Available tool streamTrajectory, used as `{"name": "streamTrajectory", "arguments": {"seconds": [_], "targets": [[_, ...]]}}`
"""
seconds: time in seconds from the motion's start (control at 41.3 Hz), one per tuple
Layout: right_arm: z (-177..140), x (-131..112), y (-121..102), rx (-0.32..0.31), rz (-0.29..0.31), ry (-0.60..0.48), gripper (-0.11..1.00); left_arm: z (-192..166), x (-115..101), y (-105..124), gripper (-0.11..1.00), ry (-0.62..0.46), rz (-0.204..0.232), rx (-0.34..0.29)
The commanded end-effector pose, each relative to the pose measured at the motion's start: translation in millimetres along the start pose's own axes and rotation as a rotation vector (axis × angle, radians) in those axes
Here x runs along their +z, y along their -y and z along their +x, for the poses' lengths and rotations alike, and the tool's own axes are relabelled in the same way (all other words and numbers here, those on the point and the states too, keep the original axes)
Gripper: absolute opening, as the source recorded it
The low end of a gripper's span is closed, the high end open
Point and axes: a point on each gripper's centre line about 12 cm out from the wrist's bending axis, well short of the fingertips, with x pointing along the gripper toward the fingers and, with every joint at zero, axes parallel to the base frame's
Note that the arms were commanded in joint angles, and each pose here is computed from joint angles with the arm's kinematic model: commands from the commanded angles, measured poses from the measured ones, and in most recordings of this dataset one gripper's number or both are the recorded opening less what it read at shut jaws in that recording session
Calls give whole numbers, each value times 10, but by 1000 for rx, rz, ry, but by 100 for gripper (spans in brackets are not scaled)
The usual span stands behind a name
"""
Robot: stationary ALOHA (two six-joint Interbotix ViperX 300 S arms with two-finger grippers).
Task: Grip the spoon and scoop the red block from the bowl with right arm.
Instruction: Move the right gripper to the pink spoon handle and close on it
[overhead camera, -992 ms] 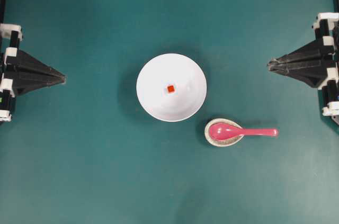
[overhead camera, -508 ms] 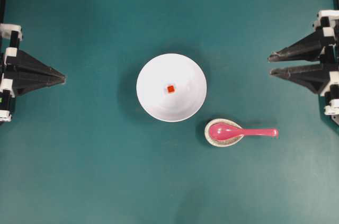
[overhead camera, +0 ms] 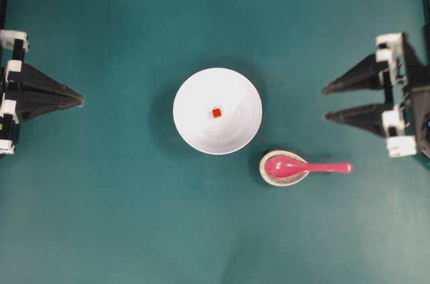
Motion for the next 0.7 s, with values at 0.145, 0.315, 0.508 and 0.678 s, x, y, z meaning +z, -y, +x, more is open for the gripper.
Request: {"name": "streamTrajectory", "arguments": {"seconds": [0.145,0.315,0.508,0.678], "targets": [[270,-354,-126,49,-22,-78,54,0,113,7,-1,28,2,-3],[390,-641,-154,65,34,-48,54,-1,120,7,-1,29,1,-3],[433,-891,-187,76,70,-14,54,-1,122,7,-1,31,1,-3],[428,-1077,-190,66,96,-17,54,2,117,7,-1,28,1,-3]]}}
